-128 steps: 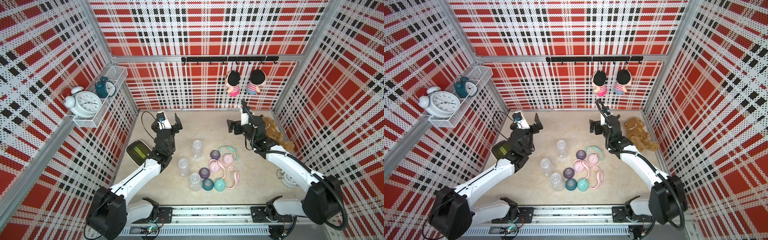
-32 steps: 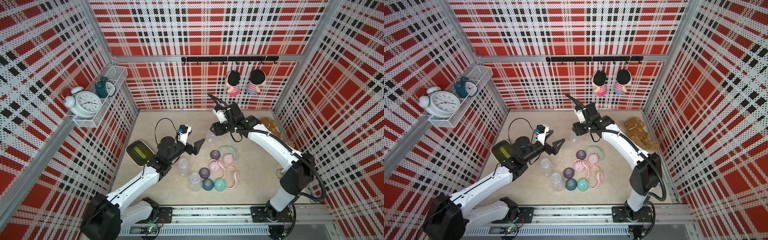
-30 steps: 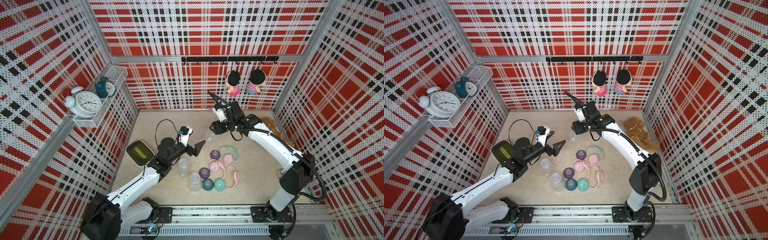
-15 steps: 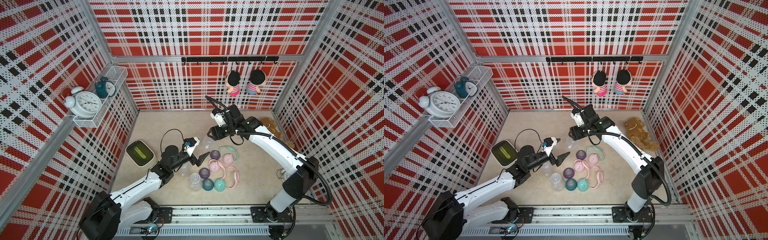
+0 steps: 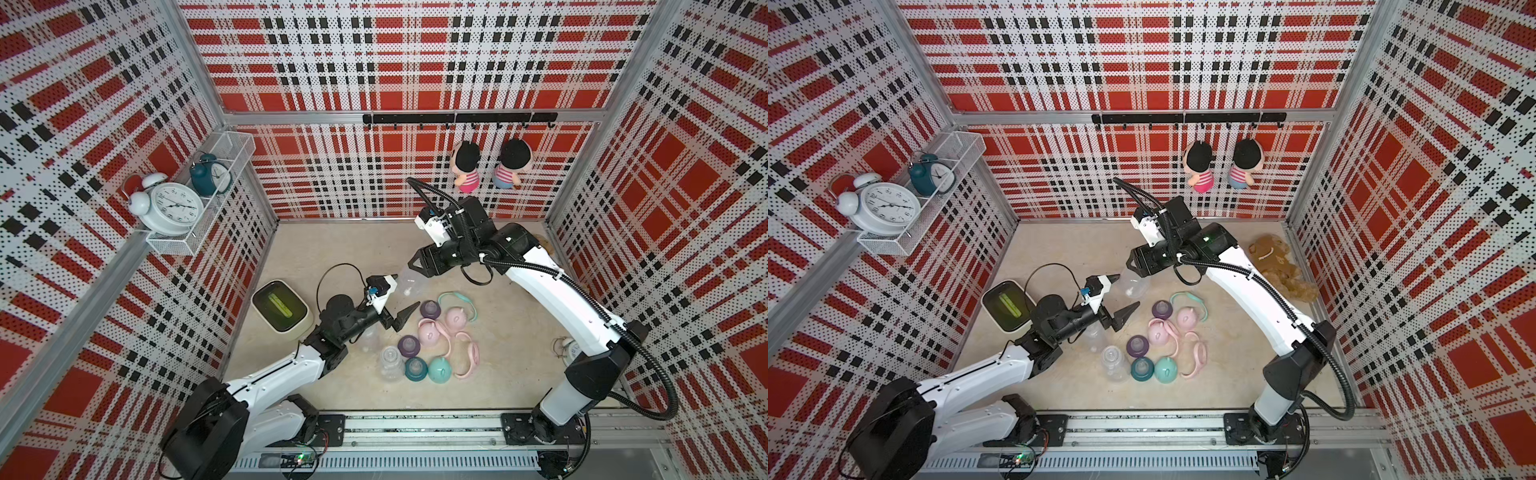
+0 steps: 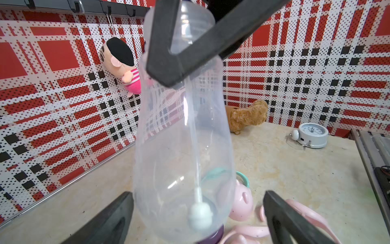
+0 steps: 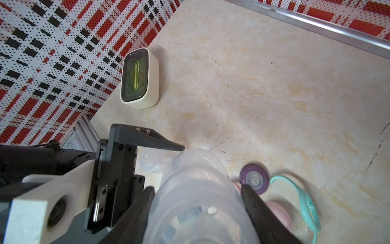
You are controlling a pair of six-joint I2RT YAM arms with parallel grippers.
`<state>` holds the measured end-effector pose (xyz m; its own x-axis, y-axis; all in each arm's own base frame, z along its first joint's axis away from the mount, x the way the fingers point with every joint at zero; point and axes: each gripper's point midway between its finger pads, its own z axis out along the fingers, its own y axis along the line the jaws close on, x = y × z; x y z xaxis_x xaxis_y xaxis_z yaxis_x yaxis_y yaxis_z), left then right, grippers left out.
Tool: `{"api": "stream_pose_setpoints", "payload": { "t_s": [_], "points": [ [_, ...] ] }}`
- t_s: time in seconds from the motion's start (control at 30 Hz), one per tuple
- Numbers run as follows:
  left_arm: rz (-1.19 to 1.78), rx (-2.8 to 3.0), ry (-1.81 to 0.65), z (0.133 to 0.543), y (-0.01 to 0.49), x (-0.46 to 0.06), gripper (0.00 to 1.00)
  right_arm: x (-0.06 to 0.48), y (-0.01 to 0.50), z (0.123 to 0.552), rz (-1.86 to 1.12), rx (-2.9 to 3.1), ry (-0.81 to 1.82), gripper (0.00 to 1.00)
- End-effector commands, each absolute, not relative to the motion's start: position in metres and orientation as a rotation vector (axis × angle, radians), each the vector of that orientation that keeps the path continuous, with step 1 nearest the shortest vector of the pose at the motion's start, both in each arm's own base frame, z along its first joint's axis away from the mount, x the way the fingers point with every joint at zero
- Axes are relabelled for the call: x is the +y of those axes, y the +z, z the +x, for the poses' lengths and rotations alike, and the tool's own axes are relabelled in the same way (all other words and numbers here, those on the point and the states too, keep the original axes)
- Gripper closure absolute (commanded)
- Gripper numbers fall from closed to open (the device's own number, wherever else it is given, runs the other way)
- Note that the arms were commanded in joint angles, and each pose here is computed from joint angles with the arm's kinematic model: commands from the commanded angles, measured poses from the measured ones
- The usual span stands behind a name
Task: Assemble the baby bottles
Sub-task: Pick up the baby bottle from the center of the board.
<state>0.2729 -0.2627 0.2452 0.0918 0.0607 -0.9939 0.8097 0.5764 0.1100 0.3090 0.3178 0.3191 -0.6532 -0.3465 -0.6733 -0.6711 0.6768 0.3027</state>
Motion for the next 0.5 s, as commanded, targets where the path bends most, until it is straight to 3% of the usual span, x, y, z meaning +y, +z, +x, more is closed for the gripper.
{"api": "stream_pose_setpoints", "payload": {
  "t_s": [0.0, 0.47],
  "points": [
    [0.803, 1.328, -0.682, 0.278, 0.262, -0.268, 0.00, 0.330, 0.323, 0.298, -0.846, 2.293, 0.770, 0.43],
    [0.778, 1.277, -0.758, 0.288, 0.276, -0.270, 0.11, 0.341, 0.318, 0.292, -0.870, 2.296, 0.798, 0.42]
  ]
}}
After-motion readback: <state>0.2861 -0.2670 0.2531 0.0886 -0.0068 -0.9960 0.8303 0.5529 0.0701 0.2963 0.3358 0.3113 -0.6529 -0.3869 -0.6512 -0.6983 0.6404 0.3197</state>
